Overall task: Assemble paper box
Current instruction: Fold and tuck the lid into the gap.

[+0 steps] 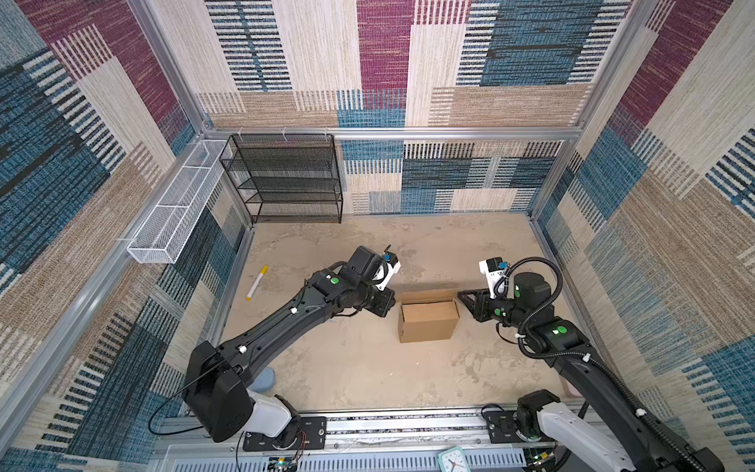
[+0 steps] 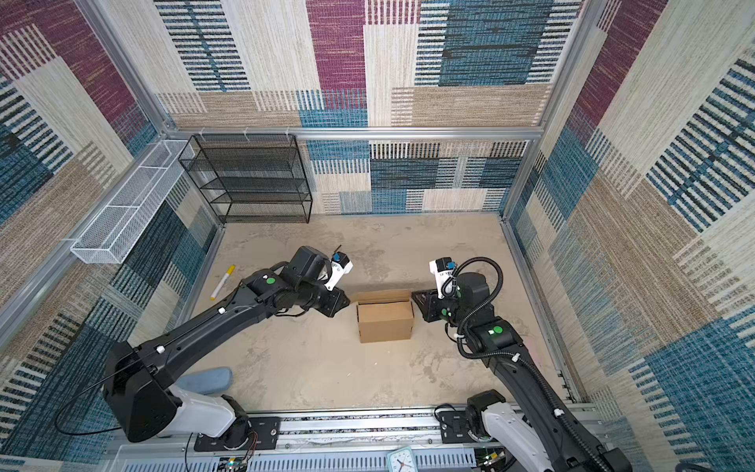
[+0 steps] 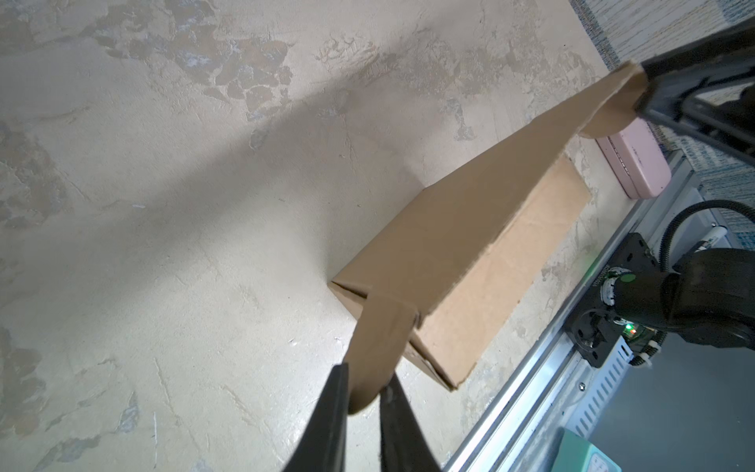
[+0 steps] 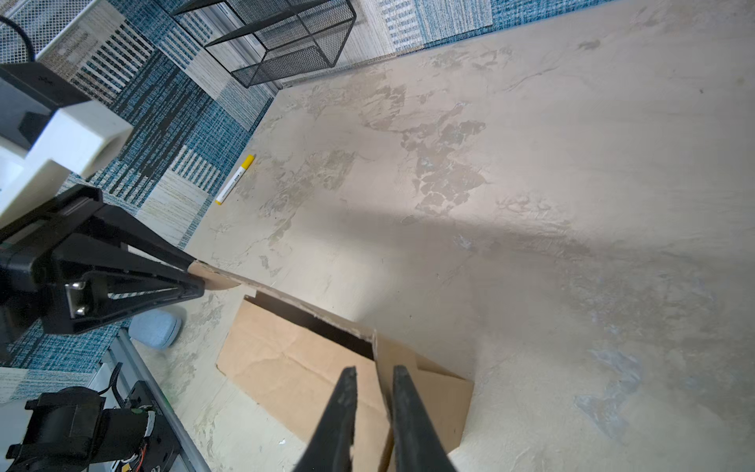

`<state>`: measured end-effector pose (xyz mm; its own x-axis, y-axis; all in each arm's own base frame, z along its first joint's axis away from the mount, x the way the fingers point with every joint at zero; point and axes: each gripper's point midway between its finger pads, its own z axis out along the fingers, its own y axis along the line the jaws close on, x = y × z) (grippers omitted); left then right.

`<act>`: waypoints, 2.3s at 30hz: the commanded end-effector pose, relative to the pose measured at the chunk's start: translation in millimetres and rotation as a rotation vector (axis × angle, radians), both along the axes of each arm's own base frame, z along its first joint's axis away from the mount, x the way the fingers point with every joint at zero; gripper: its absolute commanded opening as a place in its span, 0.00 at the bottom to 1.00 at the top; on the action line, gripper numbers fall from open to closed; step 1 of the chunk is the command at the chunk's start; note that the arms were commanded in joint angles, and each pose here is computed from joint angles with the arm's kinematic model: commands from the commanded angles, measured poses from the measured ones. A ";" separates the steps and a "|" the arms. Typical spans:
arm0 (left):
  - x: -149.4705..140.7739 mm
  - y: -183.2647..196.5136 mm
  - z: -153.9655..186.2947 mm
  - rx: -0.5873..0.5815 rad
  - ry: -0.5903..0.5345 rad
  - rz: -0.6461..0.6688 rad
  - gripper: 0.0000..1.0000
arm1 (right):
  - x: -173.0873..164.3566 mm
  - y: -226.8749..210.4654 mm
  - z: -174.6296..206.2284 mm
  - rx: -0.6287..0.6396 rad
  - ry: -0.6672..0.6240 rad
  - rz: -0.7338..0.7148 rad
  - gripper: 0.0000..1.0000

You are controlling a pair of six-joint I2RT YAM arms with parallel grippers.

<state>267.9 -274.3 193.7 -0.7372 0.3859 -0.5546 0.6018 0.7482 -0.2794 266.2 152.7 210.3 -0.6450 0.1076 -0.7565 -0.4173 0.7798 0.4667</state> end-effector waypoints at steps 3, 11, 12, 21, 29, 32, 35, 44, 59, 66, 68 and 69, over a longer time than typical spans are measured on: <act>-2.5 -2.6 3.5 -0.026 0.035 0.026 0.17 | -2.0 4.7 3.1 0.019 0.001 0.026 0.14; -4.4 -2.8 5.1 -0.038 0.051 0.037 0.15 | -5.3 6.0 -0.1 0.026 0.017 0.036 0.08; -4.5 -3.1 5.7 -0.041 0.053 0.040 0.15 | -5.2 6.3 0.0 0.027 0.018 0.037 0.08; -8.9 -5.6 5.9 -0.069 0.097 0.059 0.12 | -8.0 9.7 -0.6 0.056 0.038 0.046 0.02; -15.0 -8.8 3.5 -0.094 0.149 0.076 0.09 | -12.0 14.2 -1.0 0.089 0.069 0.037 0.00; -17.4 -10.2 3.5 -0.103 0.157 0.078 0.08 | -13.7 17.2 -1.6 0.098 0.079 0.032 0.00; -19.2 -10.3 3.6 -0.111 0.160 0.083 0.07 | -14.6 19.6 -1.8 0.096 0.083 0.019 0.00; -24.9 -9.5 4.6 -0.133 0.183 0.117 0.03 | -16.3 24.7 -1.7 0.101 0.098 -0.004 0.00; -30.4 -11.2 8.9 -0.192 0.272 0.209 0.00 | -21.9 27.4 -2.2 0.090 0.096 -0.015 0.00; -32.4 -12.0 5.7 -0.203 0.297 0.244 0.00 | -24.4 27.9 -3.9 0.084 0.095 -0.018 0.00; -34.2 -13.5 2.9 -0.209 0.308 0.251 0.00 | -25.5 29.3 -4.7 0.087 0.098 -0.015 0.00; -35.1 -14.6 2.2 -0.212 0.309 0.253 0.00 | -26.0 29.7 -6.1 0.086 0.102 -0.015 0.00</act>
